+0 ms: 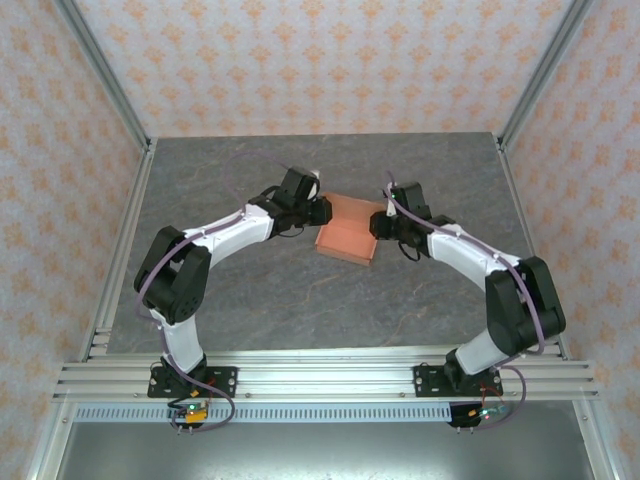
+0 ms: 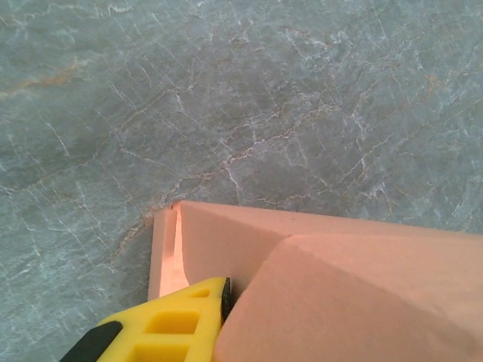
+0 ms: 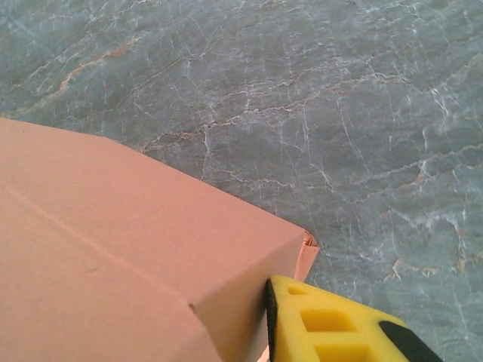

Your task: Fold the paper box

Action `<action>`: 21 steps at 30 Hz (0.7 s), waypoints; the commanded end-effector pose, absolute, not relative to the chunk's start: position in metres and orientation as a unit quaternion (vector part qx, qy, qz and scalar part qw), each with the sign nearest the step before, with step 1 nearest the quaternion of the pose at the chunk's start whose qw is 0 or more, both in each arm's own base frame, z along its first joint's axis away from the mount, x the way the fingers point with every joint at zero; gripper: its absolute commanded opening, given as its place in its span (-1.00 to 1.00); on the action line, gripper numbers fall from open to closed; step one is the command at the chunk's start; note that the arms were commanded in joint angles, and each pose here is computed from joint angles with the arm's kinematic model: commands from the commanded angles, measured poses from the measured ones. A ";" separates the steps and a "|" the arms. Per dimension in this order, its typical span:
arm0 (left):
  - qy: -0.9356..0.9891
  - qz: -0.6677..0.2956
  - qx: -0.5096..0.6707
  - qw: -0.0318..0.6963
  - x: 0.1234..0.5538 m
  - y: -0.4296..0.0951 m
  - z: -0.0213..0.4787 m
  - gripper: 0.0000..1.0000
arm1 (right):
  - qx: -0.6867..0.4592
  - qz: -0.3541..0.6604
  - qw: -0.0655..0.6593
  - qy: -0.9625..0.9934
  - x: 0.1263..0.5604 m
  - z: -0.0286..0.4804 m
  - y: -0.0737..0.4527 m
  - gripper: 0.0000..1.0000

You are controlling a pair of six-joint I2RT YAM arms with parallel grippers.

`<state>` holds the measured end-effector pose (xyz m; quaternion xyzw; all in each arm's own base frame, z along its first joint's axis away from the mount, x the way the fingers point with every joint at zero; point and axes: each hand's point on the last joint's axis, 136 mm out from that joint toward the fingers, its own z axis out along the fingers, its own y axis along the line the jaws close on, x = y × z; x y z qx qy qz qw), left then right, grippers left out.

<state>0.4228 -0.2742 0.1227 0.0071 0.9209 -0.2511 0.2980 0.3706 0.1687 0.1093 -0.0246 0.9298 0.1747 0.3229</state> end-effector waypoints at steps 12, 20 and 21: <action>0.930 -0.250 0.021 0.267 0.382 -0.272 0.087 -0.64 | 0.069 0.187 0.369 0.908 0.356 0.101 0.168 -0.51; 0.931 -0.250 0.025 0.264 0.377 -0.271 0.081 -0.62 | 0.110 0.199 0.363 0.903 0.348 0.086 0.163 -0.47; 0.931 -0.250 0.024 0.264 0.377 -0.271 0.081 -0.62 | 0.109 0.199 0.361 0.904 0.348 0.086 0.163 -0.47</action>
